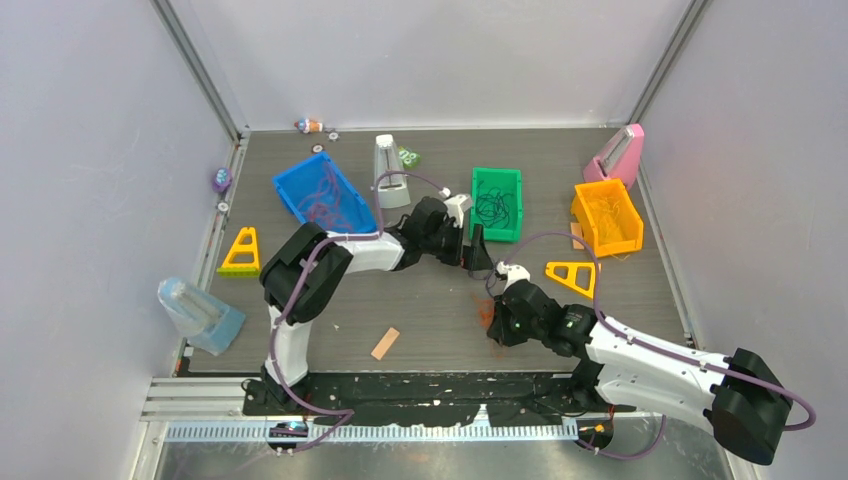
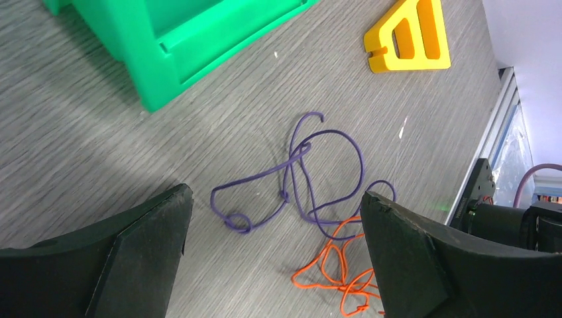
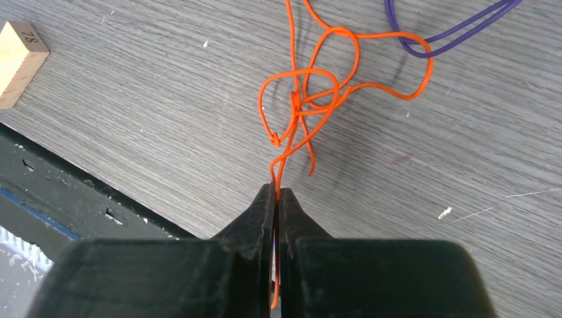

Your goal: Untangle the cables

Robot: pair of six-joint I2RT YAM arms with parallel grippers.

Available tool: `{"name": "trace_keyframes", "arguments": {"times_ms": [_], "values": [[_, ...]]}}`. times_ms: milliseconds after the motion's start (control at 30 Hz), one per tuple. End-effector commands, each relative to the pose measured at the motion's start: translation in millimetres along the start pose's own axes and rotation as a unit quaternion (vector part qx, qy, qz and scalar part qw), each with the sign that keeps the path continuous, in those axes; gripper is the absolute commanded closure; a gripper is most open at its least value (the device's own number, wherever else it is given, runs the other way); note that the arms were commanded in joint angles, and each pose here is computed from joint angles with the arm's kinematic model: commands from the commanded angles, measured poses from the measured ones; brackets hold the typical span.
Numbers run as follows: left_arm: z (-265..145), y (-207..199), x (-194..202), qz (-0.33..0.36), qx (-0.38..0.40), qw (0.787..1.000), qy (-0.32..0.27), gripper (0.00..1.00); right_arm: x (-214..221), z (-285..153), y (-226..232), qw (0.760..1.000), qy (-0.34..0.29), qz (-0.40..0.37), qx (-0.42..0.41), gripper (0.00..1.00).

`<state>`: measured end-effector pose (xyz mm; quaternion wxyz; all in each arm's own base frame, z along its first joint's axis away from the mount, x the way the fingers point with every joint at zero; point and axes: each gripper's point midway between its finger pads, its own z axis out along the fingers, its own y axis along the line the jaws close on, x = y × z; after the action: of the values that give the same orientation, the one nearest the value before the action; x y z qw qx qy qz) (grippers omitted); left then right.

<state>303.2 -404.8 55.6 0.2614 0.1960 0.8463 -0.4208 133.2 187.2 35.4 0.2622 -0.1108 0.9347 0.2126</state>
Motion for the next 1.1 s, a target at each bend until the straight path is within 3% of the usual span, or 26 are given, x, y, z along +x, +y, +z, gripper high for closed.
{"name": "trace_keyframes", "arguments": {"times_ms": [0, 367, 467, 600, 700, 767, 867, 1067], "values": [[9, -12, 0, 0.012, 0.018, 1.0, 0.019, 0.0, -8, 0, 10, 1.0, -0.015, 0.006, -0.019, 0.95], [23, -16, 13, 0.044, -0.007, 0.997, 0.066, 0.01, -8, 0, 11, 1.0, -0.014, 0.008, -0.023, 0.95], [26, -11, 16, 0.049, -0.025, 0.996, 0.076, 0.06, -7, 0, 11, 1.0, -0.016, 0.01, -0.024, 0.95], [26, 3, 21, 0.058, -0.073, 0.992, 0.09, 0.38, -7, 0, 12, 0.999, -0.018, 0.011, -0.027, 0.95], [26, 6, 22, 0.083, -0.104, 0.986, 0.098, 0.83, -7, 0, 10, 0.999, -0.018, 0.012, -0.024, 0.95], [25, 4, 21, 0.084, -0.103, 0.986, 0.097, 1.0, -8, -1, 9, 1.0, -0.022, 0.012, -0.019, 0.95], [17, 5, 16, 0.09, -0.11, 0.986, 0.088, 1.0, -11, -4, -4, 0.999, -0.032, 0.019, 0.016, 0.95], [-38, 22, -19, 0.056, -0.129, 0.99, -0.004, 1.0, -22, -16, -31, 0.99, -0.077, 0.07, 0.091, 0.95]]}}
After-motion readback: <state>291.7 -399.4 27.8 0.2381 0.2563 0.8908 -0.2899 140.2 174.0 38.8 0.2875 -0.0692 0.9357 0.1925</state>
